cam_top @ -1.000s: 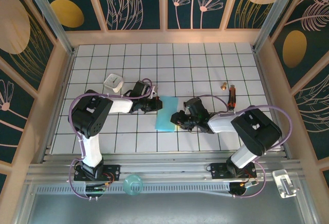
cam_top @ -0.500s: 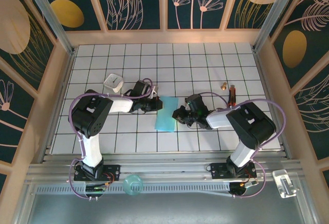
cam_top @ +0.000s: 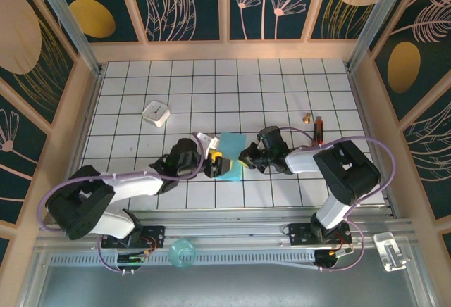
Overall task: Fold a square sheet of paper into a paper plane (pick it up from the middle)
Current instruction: Fold the triangle a second time at the center of the table.
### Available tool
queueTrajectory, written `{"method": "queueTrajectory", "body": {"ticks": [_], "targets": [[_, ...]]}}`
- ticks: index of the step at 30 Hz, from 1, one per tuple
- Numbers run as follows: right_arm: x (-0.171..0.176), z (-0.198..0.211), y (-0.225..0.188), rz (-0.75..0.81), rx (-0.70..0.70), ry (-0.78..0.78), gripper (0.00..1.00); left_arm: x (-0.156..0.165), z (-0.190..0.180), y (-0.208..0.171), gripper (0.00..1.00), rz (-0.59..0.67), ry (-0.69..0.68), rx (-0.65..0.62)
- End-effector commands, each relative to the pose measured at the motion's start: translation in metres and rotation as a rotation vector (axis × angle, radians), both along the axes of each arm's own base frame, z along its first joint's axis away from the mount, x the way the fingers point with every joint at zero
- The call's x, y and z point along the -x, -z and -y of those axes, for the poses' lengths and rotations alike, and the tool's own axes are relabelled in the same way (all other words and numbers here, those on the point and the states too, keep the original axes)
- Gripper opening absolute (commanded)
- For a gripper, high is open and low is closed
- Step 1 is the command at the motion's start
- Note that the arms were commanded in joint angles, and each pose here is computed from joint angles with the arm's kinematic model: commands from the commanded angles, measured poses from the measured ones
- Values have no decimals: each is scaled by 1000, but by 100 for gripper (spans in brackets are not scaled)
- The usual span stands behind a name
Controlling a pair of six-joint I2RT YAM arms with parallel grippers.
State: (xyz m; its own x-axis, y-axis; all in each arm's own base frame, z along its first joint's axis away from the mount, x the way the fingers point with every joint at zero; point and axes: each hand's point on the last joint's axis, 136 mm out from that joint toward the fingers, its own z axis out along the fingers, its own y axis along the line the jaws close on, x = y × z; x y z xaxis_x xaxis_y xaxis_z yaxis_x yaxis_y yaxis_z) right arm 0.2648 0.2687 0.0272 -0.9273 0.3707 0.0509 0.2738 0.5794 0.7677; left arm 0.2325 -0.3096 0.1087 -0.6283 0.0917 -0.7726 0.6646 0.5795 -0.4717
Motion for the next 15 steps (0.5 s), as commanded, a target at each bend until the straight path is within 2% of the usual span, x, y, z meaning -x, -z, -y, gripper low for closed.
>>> {"method": "queueTrajectory", "body": {"ticks": [1,9,15], "targets": [[-3,-4,-18,-31,-47,3,0,0,-1,4,66,215,-2,-124],[-7,-4,-23,-29,-48,-2,0,15,24,26,71,387,125,-319],[-7,-6,-20,-32,-54,-10,0,12,35,42,71,432,162,-423]]}}
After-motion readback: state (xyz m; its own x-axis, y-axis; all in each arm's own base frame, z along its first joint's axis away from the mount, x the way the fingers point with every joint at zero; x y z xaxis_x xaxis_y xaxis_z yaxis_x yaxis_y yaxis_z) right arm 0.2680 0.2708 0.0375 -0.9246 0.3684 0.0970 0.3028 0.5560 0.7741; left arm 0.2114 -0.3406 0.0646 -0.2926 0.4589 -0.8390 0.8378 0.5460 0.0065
